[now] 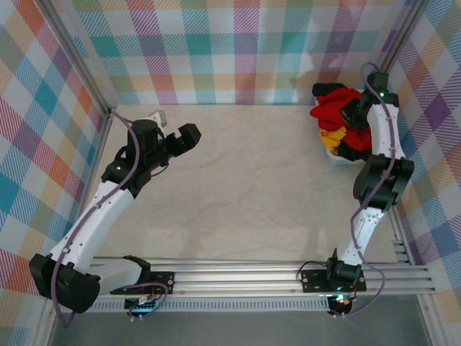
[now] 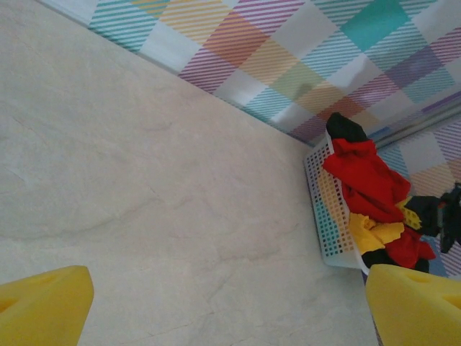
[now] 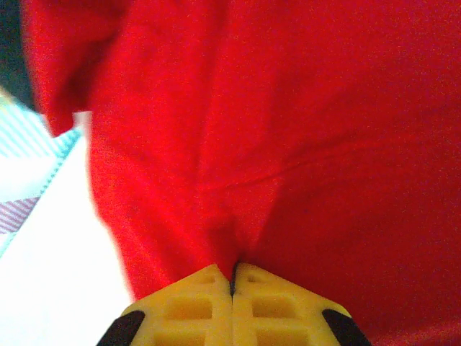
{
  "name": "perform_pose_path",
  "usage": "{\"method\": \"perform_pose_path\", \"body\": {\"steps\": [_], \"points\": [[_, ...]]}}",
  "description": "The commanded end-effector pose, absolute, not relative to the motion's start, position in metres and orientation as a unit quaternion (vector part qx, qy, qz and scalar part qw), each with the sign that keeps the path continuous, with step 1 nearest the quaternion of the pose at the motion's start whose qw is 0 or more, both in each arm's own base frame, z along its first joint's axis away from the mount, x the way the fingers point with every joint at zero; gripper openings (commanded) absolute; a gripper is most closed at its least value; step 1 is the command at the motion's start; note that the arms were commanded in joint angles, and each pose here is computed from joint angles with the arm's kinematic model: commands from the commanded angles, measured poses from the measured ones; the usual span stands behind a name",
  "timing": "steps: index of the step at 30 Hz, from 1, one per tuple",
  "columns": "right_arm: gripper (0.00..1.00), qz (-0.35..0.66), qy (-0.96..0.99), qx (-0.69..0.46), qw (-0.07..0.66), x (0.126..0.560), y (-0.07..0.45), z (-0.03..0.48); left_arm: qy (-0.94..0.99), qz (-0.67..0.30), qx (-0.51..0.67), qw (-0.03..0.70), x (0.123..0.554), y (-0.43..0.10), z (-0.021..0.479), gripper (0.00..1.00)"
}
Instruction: Fold and stack the t-shirts
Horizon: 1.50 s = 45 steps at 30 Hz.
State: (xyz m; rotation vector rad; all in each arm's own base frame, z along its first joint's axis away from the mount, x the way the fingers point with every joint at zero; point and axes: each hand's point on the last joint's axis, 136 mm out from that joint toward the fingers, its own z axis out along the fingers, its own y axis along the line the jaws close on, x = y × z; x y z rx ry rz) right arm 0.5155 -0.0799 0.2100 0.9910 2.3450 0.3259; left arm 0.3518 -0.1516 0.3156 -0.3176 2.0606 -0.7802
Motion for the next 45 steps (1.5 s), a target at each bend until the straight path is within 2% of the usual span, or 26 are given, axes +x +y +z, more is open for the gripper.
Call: {"method": "perform_pose_path", "body": {"steps": [1, 8, 14, 17, 21, 25, 32, 34, 40, 45], "points": [[0.0, 0.128, 0.828, 0.313, 0.447, 0.511, -0.062, 0.324, 0.835, -0.307, -0.129, 0.439, 0.342, -0.15, 0.31, 0.97], [0.0, 0.175, 0.776, 0.21, 0.568, 0.481, -0.014, 0.443, 0.832, -0.307, -0.127, 0.443, 0.339, -0.15, 0.314, 0.97], [0.0, 0.263, 0.707, 0.006, 0.656, 0.435, 0.099, 0.556, 0.827, -0.285, -0.149, 0.461, 0.337, -0.137, 0.32, 0.96], [0.0, 0.31, 0.678, -0.043, 0.665, 0.405, 0.143, 0.591, 0.825, -0.275, -0.159, 0.468, 0.334, -0.129, 0.323, 0.96], [0.0, 0.37, 0.654, -0.089, 0.653, 0.38, 0.193, 0.607, 0.82, -0.262, -0.175, 0.479, 0.329, -0.119, 0.327, 0.96], [0.0, 0.404, 0.668, -0.114, 0.614, 0.374, 0.247, 0.587, 0.82, -0.242, -0.192, 0.482, 0.324, -0.108, 0.327, 0.96], [0.0, 0.426, 0.757, -0.112, 0.482, 0.394, 0.332, 0.452, 0.822, -0.215, -0.218, 0.48, 0.31, -0.09, 0.32, 0.96], [0.0, 0.44, 0.762, -0.108, 0.463, 0.393, 0.345, 0.429, 0.822, -0.211, -0.221, 0.481, 0.307, -0.087, 0.318, 0.96], [0.0, 0.424, 0.782, -0.121, 0.442, 0.394, 0.35, 0.409, 0.822, -0.213, -0.249, 0.465, 0.305, -0.085, 0.307, 1.0], [0.0, 0.405, 0.805, -0.119, 0.416, 0.382, 0.322, 0.374, 0.827, -0.198, -0.292, 0.438, 0.305, -0.079, 0.282, 0.99]]}}
